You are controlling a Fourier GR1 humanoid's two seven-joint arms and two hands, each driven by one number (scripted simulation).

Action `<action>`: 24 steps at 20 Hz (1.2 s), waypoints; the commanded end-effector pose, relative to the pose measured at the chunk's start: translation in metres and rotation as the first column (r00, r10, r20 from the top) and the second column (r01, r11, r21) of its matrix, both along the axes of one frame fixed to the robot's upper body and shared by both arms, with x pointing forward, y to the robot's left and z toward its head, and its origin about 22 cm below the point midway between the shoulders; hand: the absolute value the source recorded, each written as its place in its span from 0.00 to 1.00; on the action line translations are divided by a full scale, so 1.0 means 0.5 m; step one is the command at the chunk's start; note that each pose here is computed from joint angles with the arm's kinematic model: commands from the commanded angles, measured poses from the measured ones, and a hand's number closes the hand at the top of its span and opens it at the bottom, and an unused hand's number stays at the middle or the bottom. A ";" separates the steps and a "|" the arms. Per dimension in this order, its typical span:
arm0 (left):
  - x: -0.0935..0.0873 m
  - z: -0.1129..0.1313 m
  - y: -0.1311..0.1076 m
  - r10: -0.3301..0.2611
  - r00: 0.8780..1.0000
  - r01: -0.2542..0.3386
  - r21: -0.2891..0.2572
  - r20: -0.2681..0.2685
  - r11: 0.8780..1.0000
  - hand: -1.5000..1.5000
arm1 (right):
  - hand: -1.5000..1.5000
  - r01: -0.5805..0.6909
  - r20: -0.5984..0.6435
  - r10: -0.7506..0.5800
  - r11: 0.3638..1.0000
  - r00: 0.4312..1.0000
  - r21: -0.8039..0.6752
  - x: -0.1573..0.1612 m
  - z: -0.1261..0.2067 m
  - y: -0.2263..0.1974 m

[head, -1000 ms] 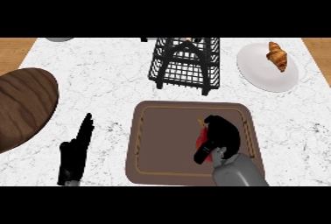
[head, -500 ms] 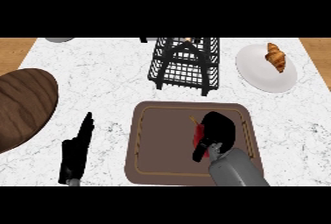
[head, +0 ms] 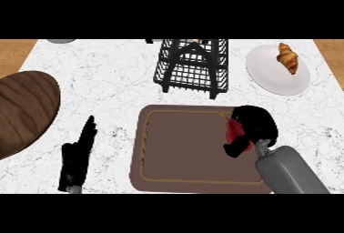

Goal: Pick the pear from the tray and place it in the tiered basket

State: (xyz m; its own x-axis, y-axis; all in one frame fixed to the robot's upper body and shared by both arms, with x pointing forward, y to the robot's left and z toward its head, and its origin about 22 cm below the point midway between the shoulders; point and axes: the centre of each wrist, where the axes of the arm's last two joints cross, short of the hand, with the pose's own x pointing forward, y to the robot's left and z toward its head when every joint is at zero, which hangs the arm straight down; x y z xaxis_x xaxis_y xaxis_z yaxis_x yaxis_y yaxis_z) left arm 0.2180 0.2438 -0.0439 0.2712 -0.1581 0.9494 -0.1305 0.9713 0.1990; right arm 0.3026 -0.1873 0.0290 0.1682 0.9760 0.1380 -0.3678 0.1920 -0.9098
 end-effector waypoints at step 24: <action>-0.013 0.015 -0.009 -0.013 1.000 0.013 0.000 0.000 1.000 0.50 | 1.00 -0.142 0.605 -0.102 0.929 0.790 0.342 -0.039 0.572 -0.140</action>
State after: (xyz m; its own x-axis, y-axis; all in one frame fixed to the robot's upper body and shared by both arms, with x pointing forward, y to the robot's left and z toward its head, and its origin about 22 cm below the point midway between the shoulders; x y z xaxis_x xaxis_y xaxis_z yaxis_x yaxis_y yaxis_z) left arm 0.2136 0.2456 -0.0504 0.2627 -0.1573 0.9520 -0.1285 0.9721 0.1961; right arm 0.2781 -0.2579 0.2853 -0.0945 0.8429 0.5297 0.1991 0.5373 -0.8195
